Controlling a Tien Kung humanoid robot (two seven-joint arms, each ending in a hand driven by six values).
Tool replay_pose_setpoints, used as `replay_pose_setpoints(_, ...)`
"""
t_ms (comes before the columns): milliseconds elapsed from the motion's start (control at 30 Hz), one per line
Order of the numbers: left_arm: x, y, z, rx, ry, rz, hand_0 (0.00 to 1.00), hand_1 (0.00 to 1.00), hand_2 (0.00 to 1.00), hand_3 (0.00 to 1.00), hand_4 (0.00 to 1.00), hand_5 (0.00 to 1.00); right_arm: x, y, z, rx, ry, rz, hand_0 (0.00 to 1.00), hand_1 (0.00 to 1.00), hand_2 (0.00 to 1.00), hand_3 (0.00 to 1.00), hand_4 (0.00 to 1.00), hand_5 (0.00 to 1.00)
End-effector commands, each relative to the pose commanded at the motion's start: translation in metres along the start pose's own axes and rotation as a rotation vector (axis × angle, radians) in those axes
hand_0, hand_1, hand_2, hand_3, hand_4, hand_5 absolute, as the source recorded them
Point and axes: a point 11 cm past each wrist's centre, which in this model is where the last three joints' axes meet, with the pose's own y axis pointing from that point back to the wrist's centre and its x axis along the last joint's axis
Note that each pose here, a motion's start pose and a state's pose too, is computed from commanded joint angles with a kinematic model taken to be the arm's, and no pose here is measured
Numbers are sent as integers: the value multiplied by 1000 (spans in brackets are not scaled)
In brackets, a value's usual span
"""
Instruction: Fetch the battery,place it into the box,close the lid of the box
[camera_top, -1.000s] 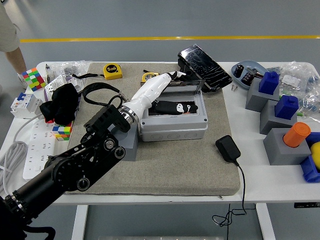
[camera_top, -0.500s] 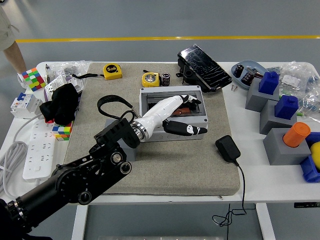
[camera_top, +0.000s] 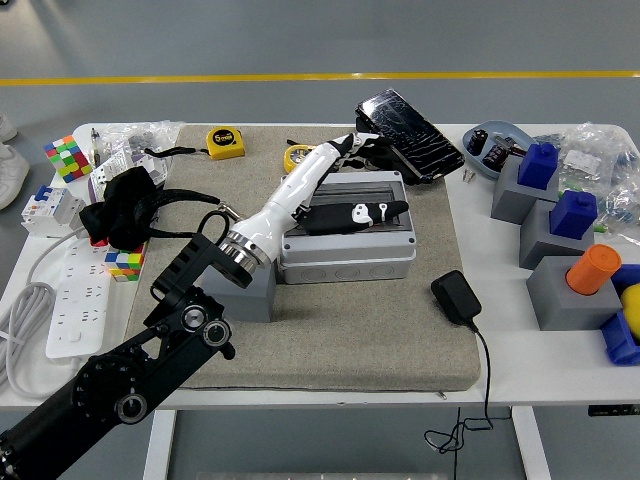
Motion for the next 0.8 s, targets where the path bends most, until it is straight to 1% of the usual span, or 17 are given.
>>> replay_pose_setpoints(67, 13, 9, -5, -10, 60, 52, 642, 751, 727, 762, 998, 531, 1, 0, -1, 3, -3, 2, 643, 663, 678, 585, 973, 579)
replay_pose_setpoints(100, 19, 12, -9, -9, 73, 74, 642, 751, 727, 762, 998, 531, 1, 0, -1, 4, -5, 2, 643, 663, 678, 585, 973, 579)
replay_pose_setpoints(133, 26, 16, -13, -6, 77, 99, 621, 731, 707, 741, 998, 516, 2, 0, -2, 5, -6, 3, 643, 663, 678, 585, 973, 579)
replay_pose_setpoints(300, 60, 38, -37, 50, 47, 192, 621, 731, 707, 741, 998, 516, 6, 1, -5, 11, -12, 11, 643, 663, 678, 585, 973, 579)
replay_pose_setpoints(333, 65, 43, -41, 59, 44, 207, 599, 717, 699, 735, 998, 493, 7, 1, -6, 13, -14, 13, 643, 663, 678, 585, 973, 579)
replay_pose_setpoints(433, 80, 55, -49, 89, 46, 256, 599, 717, 699, 735, 998, 493, 10, 2, -8, 18, -17, 17, 643, 663, 678, 585, 973, 579)
replay_pose_setpoints(500, 92, 62, -52, 101, 53, 300, 599, 717, 699, 735, 998, 493, 11, 2, -9, 18, -17, 19, 643, 663, 678, 585, 973, 579)
replay_pose_setpoints(533, 99, 66, -54, 106, 55, 323, 587, 710, 700, 734, 998, 472, 11, 2, -9, 19, -17, 19, 643, 663, 678, 584, 973, 579)
replay_pose_setpoints(600, 113, 76, -58, 117, 48, 364, 587, 710, 700, 734, 998, 472, 11, 2, -9, 20, -16, 20, 643, 663, 678, 584, 973, 579)
replay_pose_setpoints(700, 125, 84, -61, 130, 34, 395, 587, 710, 700, 734, 998, 472, 13, 2, -10, 21, -16, 24, 643, 663, 678, 584, 973, 579)
replay_pose_setpoints(800, 131, 89, -63, 140, 24, 411, 575, 705, 698, 734, 998, 470, 15, 3, -11, 23, -17, 26, 643, 662, 678, 584, 972, 579)
